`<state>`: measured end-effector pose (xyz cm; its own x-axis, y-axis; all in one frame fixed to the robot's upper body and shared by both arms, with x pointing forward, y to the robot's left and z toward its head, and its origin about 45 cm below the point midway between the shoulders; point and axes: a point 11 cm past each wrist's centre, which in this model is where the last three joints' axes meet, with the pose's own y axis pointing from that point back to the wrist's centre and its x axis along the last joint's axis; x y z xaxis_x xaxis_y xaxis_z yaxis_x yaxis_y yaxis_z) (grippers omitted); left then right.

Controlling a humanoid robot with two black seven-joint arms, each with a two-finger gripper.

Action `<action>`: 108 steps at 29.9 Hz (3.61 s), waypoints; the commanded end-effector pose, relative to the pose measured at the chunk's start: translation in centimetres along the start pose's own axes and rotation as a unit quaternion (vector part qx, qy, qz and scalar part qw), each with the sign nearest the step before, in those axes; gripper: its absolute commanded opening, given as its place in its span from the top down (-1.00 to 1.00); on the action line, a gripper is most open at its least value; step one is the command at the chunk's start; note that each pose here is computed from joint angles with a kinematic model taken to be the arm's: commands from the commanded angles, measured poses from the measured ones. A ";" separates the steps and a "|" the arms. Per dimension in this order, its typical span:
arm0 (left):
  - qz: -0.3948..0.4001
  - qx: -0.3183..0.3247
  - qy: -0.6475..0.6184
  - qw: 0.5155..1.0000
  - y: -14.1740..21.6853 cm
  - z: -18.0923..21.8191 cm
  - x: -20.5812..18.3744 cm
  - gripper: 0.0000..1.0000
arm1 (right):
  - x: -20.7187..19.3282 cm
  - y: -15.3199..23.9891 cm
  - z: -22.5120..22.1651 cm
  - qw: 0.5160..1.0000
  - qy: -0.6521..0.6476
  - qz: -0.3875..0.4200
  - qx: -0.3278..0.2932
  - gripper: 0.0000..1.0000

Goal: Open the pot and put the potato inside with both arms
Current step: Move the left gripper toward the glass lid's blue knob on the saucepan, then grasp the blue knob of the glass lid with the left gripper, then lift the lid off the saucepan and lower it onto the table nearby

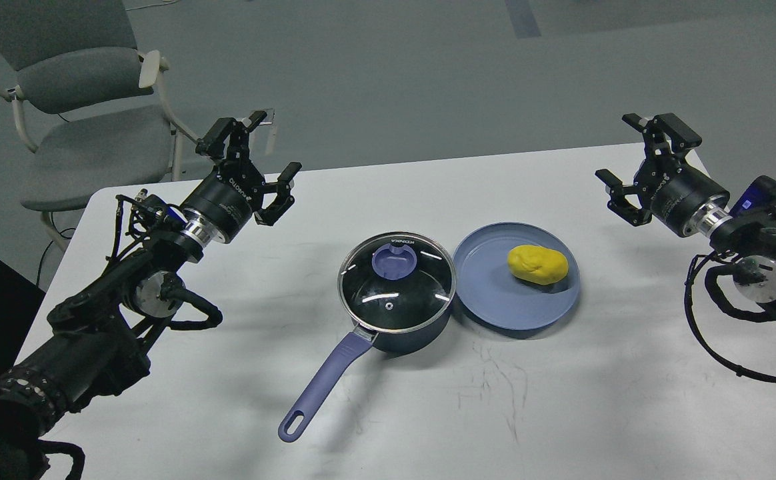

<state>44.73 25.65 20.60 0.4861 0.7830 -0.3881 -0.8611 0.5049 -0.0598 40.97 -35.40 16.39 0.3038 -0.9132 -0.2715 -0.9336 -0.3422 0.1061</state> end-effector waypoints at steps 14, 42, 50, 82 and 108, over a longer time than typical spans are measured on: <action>0.031 -0.005 -0.047 0.998 1.1 3.6 3.2 -0.95 | -0.7 -0.5 -0.9 1.000 0.000 -0.013 0.008 -1.00; -0.372 0.075 -0.674 0.634 2.8 4.3 -12.9 -0.95 | 1.1 1.1 -0.2 1.000 0.018 0.005 -0.014 -1.00; -0.424 0.102 -0.727 0.531 2.9 -1.9 -13.3 -0.95 | 1.3 1.2 -0.3 1.000 0.020 0.007 -0.014 -1.00; -0.429 0.122 -0.745 0.496 1.7 -5.9 -12.2 0.13 | 1.3 1.2 -0.4 1.000 0.021 0.007 -0.013 -1.00; -0.290 0.201 -0.777 0.521 9.3 3.0 -0.1 0.31 | 1.2 1.1 -0.5 1.000 0.020 0.006 -0.012 -1.00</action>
<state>38.04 28.97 24.06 0.4180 -0.3893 0.8208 -0.5251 0.6337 0.5680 40.42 -36.97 16.66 0.3008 -0.9253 -0.2311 -0.9325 -0.3361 0.1319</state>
